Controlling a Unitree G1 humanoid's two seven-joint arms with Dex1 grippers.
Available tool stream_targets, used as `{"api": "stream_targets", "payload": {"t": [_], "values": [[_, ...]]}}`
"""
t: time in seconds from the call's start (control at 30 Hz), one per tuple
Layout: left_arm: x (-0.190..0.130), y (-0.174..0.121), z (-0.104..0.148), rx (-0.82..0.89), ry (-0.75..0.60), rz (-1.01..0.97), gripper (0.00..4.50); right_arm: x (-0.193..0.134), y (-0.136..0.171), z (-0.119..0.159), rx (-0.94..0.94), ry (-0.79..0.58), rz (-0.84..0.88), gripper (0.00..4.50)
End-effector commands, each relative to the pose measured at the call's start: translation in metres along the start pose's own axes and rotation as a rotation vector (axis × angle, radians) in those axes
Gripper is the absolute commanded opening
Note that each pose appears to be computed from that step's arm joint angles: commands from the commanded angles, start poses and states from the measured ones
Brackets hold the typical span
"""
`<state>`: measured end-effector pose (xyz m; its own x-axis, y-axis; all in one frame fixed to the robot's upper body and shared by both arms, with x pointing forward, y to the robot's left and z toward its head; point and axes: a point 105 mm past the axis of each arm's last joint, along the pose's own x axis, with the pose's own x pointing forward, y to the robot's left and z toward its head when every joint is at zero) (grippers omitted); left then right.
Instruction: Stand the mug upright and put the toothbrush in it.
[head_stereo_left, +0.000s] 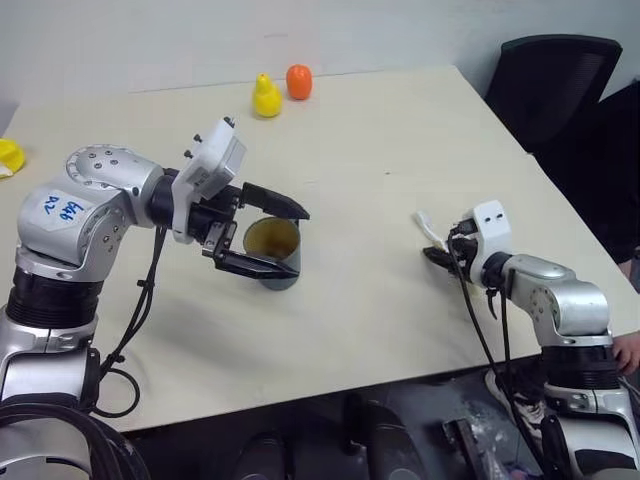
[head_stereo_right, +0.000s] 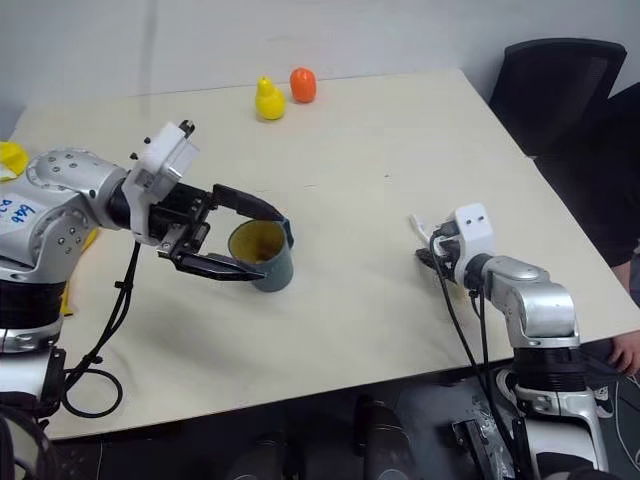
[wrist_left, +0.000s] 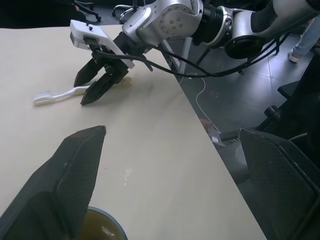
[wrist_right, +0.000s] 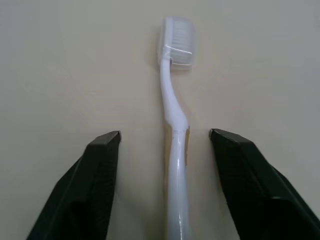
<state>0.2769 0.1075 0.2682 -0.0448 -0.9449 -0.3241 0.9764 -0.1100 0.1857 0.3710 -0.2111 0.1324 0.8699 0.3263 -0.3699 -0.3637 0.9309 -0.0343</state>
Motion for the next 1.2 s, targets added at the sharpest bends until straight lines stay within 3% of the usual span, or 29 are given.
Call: {"api": "stream_targets", "payload": {"t": [0.03, 0.17, 0.2, 0.33, 0.47, 0.7, 0.87, 1.0, 1.2], "values": [[-0.002, -0.001, 0.007, 0.039, -0.005, 0.012, 4.50, 0.002, 0.008, -0.003, 0.008, 0.009, 0.040, 1.57], [-0.004, 0.002, 0.005, 0.040, 0.002, 0.045, 4.50, 0.001, 0.016, 0.001, -0.008, -0.027, 0.073, 0.25], [-0.004, 0.003, 0.005, 0.040, 0.004, 0.050, 4.50, 0.001, 0.017, 0.002, -0.013, -0.033, 0.078, 0.10], [-0.027, 0.012, 0.006, -0.043, -0.053, 0.195, 4.50, 0.009, 0.029, 0.071, -0.024, -0.369, -0.029, 0.11], [-0.070, 0.021, -0.002, -0.190, -0.119, 0.392, 4.50, 0.010, 0.092, 0.130, 0.034, -0.634, 0.137, 0.11], [-0.125, -0.001, -0.016, -0.258, -0.052, 0.553, 4.50, 0.008, 0.193, 0.192, 0.254, -0.822, 0.441, 0.11], [-0.140, -0.015, -0.021, -0.269, -0.001, 0.608, 4.50, -0.005, 0.245, 0.186, 0.296, -0.808, 0.653, 0.11], [-0.146, -0.022, -0.020, -0.273, 0.011, 0.623, 4.50, -0.009, 0.259, 0.175, 0.311, -0.780, 0.717, 0.11], [-0.149, -0.026, -0.019, -0.273, 0.074, 0.611, 4.50, -0.024, 0.305, 0.153, 0.379, -0.714, 0.971, 0.11]]}}
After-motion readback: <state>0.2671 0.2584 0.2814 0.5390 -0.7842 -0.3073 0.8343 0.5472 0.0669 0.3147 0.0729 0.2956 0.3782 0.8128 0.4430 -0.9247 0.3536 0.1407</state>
